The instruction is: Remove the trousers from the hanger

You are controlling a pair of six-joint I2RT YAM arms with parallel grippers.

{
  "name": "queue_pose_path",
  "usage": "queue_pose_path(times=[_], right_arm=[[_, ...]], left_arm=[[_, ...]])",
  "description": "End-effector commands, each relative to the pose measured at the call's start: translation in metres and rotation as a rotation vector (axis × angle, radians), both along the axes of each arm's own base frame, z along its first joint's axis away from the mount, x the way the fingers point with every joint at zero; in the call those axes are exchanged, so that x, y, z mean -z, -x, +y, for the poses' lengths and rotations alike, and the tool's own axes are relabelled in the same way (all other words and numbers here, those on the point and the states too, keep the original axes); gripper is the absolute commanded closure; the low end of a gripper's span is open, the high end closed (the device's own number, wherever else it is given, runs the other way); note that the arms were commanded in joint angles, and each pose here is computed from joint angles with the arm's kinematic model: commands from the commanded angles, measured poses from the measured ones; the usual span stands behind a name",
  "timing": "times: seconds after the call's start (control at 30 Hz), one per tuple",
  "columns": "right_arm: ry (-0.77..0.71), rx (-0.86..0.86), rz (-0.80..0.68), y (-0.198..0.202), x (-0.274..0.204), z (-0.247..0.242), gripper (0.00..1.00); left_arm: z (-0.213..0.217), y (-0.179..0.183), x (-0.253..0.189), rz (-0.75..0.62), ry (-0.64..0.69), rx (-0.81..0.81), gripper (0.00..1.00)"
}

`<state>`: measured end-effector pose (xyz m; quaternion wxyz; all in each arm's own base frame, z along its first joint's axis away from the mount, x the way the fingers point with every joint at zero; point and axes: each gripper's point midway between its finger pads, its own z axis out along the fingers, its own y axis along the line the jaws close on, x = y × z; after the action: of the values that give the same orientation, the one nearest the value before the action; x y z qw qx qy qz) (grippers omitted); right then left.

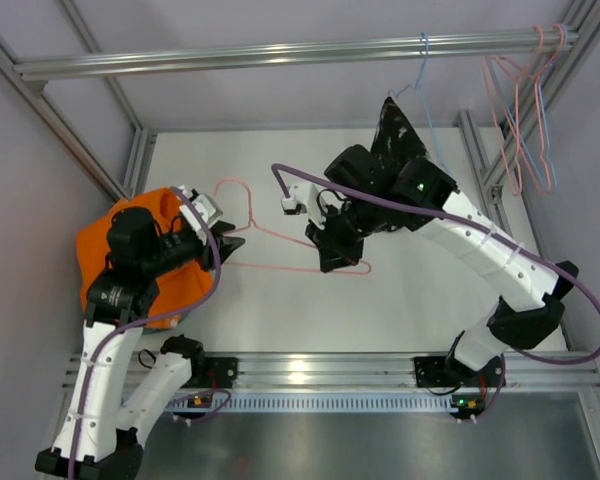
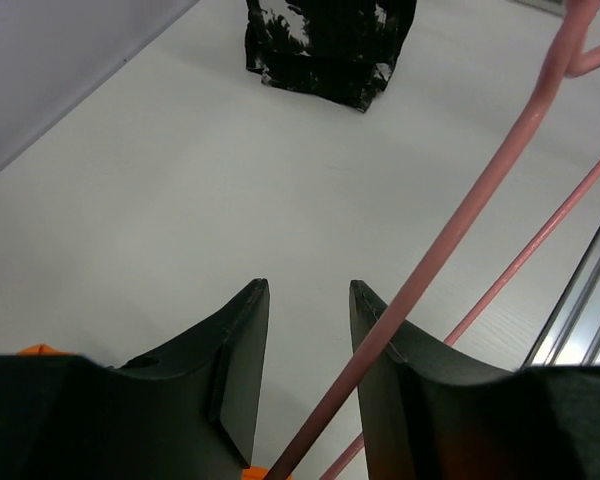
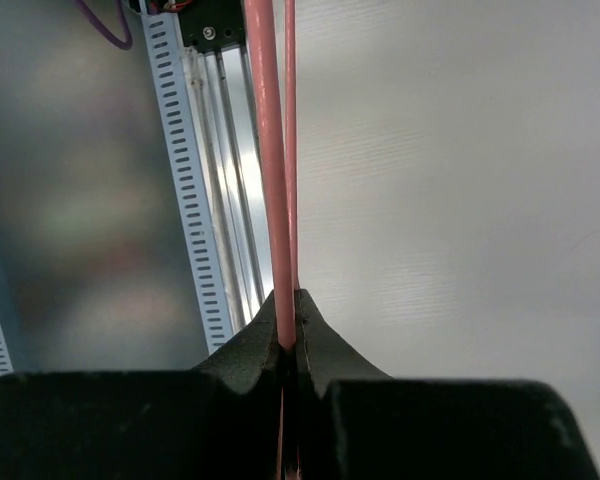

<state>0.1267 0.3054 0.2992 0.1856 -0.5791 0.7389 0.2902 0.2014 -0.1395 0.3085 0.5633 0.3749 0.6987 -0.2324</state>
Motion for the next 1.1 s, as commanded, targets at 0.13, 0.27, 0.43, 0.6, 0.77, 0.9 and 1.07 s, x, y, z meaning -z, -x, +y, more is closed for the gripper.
queue_pose_path(times=[0.13,0.27,0.43,0.6,0.77,0.9,1.07], right_arm=[[-0.055,0.003,-0.017,0.012,-0.024,-0.021,1.00],[-0.059,0.035,-0.020,0.006,-0.023,-0.030,1.00],[-0.079,0.084,-0.036,0.002,-0.028,-0.049,1.00],[-0.175,0.200,-0.107,-0.006,-0.057,-0.078,1.00],[-0.305,0.367,-0.211,-0.010,-0.094,-0.117,1.00],[-0.370,0.503,-0.392,0.001,-0.125,-0.165,1.00],[-0.361,0.817,-0.566,0.006,-0.133,-0.226,1.00]], left_arm=[[-0.019,0.033,-0.071,-0.072,0.143,0.128,0.29],[-0.018,0.040,-0.101,-0.094,0.193,0.108,0.10],[-0.007,0.039,-0.134,-0.137,0.238,0.010,0.04],[0.018,0.018,-0.135,-0.119,0.249,-0.196,0.02],[0.032,-0.001,-0.116,-0.067,0.206,-0.304,0.02],[0.037,-0.021,-0.068,0.095,0.082,-0.339,0.02],[0.048,-0.037,-0.030,0.232,0.035,-0.444,0.02]])
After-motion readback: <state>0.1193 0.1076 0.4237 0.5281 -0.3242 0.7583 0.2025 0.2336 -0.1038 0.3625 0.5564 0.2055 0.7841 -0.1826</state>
